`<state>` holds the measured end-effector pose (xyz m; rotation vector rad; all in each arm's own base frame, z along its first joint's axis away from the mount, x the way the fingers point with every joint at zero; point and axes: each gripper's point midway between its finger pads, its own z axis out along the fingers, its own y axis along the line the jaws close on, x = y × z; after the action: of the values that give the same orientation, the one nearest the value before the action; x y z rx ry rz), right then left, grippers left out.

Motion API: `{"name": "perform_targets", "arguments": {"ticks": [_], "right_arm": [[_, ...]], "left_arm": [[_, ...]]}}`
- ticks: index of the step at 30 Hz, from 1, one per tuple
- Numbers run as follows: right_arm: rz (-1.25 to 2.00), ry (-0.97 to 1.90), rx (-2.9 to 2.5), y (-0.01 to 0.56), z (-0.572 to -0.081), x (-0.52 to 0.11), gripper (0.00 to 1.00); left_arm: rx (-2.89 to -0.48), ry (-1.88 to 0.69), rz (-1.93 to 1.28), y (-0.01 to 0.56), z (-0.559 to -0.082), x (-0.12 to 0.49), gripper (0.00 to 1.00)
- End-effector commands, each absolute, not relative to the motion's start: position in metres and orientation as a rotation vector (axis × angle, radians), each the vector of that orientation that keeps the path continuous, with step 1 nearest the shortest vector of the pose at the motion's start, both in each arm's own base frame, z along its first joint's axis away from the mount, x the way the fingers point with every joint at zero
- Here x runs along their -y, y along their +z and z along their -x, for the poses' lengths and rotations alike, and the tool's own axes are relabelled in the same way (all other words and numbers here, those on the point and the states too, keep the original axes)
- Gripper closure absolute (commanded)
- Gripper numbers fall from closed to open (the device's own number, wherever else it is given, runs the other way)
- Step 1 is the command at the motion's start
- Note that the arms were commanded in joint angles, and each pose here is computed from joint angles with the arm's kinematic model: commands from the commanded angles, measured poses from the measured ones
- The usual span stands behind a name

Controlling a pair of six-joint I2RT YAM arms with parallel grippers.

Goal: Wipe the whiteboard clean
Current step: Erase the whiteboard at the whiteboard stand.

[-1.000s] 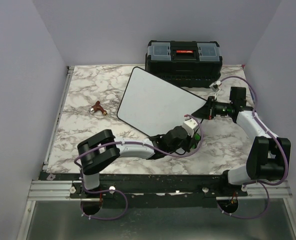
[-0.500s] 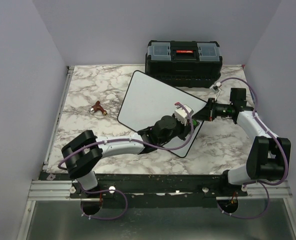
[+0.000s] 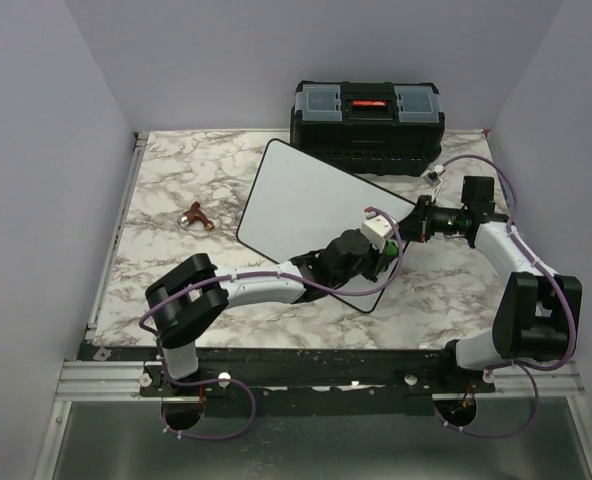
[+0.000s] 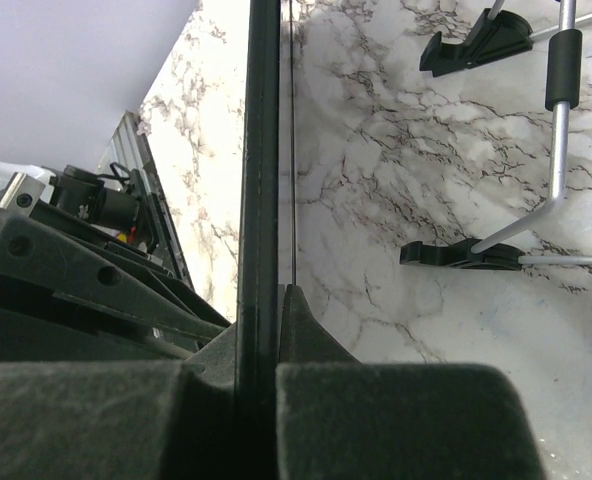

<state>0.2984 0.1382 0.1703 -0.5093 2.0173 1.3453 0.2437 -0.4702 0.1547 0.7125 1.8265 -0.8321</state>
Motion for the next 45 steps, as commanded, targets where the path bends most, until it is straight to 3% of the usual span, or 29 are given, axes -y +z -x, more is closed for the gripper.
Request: {"name": "perform_targets", "arguments": {"ticks": [1,16,27,36,45], "right_arm": [[0.559,1.492,-1.924,0.198,-0.282,-0.149,0.99],[0.562,1.489,-1.921,0.200,-0.282,-0.149,0.99],[0.562,1.488,-1.920,0.200,-0.282,-0.149,0.99],[0.563,1.489,-1.919,0.200,-0.282,-0.149,0.99],[0.571,1.491,-1.909,0.203,-0.280,-0.150,0.99]], "left_arm": [[-1.966,-0.818,-0.823,0.103,-0.215,0.473,1.00],[-2.076,-0.763,-0.812,0.064,-0.199,0.445,1.00],[-2.154,-0.605,-0.637,0.048,-0.243,0.379,1.00],[-2.140,-0.447,-0.365,0.071,-0.298,0.305,1.00],[-2.109,-0.489,-0.095,0.101,-0.354,0.245,1.00]]}}
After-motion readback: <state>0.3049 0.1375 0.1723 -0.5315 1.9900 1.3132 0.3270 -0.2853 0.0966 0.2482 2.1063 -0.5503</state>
